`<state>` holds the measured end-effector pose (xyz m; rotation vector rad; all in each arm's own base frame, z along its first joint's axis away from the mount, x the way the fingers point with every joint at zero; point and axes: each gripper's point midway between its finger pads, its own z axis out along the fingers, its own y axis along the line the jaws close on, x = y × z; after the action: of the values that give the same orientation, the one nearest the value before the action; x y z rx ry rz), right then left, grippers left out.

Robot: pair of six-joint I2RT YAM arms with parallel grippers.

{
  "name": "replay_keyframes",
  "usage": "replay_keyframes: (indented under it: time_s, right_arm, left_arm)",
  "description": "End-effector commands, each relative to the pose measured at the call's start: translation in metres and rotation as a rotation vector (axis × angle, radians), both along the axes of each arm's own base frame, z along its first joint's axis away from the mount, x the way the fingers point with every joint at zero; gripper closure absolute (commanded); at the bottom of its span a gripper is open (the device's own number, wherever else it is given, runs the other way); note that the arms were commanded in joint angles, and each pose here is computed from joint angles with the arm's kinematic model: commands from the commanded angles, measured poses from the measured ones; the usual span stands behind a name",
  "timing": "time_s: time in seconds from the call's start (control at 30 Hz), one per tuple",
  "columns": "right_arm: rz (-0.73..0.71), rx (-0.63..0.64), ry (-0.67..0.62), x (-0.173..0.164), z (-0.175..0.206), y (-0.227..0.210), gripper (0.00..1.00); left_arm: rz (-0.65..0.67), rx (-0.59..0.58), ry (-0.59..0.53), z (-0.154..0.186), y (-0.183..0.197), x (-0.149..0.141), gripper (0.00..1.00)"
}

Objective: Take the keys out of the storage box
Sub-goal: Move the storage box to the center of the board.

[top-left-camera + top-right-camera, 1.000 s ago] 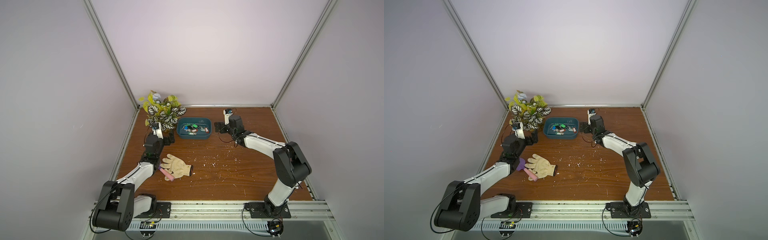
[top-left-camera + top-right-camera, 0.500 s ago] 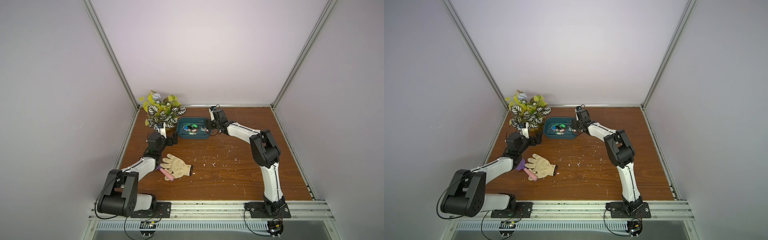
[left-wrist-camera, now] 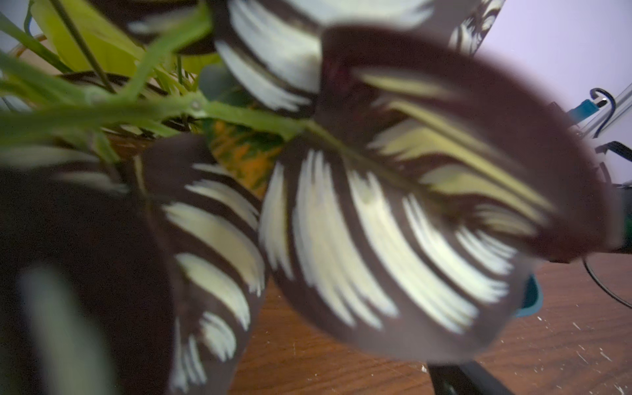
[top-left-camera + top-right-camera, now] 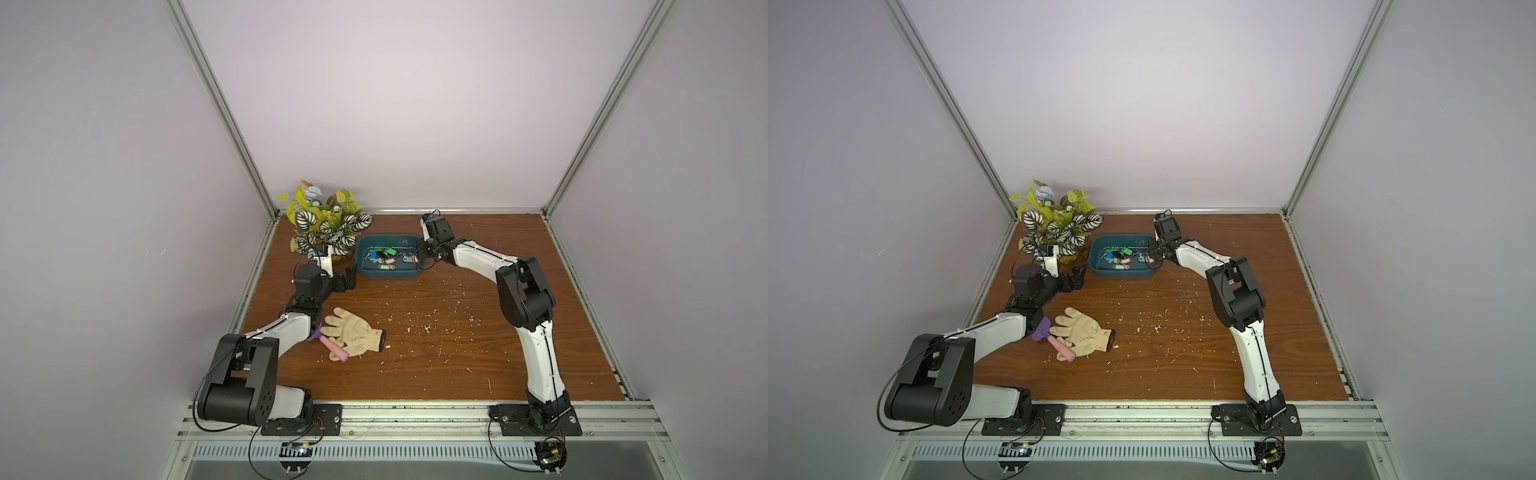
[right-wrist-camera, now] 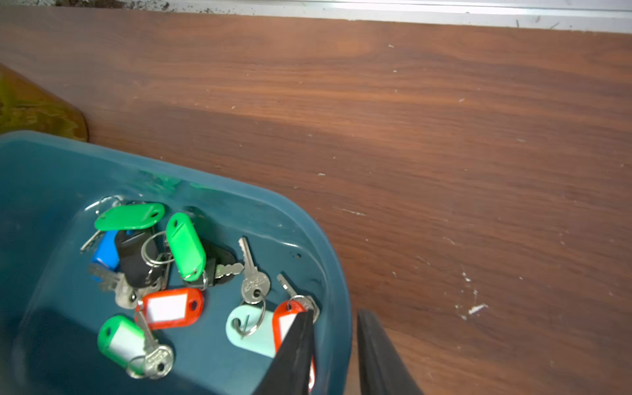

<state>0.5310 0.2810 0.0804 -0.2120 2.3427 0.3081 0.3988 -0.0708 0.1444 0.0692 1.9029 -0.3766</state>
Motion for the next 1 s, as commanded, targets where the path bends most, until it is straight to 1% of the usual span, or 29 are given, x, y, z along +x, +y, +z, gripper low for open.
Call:
replay_keyframes:
  time_s: [0.0, 0.13, 0.27, 0.43, 0.53, 0.63, 0.77, 0.97]
  right_arm:
    - [-0.049, 0.005, -0.022, 0.008, 0.018, -0.013, 0.75]
    - [-0.074, -0.009, -0.009, 0.008, 0.017, -0.025, 0.77]
    - [-0.127, -0.038, 0.009, 0.004, 0.014, -0.046, 0.78]
    - [-0.225, -0.050, 0.004, -0.003, 0.014, -0.079, 0.79]
    - [-0.283, -0.042, -0.001, -0.006, 0.013, -0.098, 0.81]
    - [-0.319, -0.040, -0.014, -0.007, 0.015, -0.112, 0.81]
    - [-0.331, -0.023, -0.017, -0.004, 0.016, -0.126, 0.81]
    - [-0.288, -0.007, -0.027, 0.007, 0.018, -0.128, 0.80]
  left_arm:
    - [-0.031, -0.021, -0.045, 0.014, -0.001, 0.007, 0.00]
    - [-0.043, -0.036, -0.045, 0.013, -0.001, 0.008, 0.00]
    - [-0.054, -0.041, -0.044, 0.013, -0.003, 0.008, 0.00]
    - [-0.069, -0.049, -0.044, 0.013, -0.005, 0.008, 0.00]
    - [-0.080, -0.054, -0.040, 0.012, -0.007, 0.009, 0.00]
    - [-0.087, -0.055, -0.044, 0.013, -0.008, 0.009, 0.00]
    - [-0.093, -0.062, -0.042, 0.013, -0.010, 0.008, 0.00]
    - [-0.115, -0.083, -0.044, 0.014, -0.014, 0.009, 0.00]
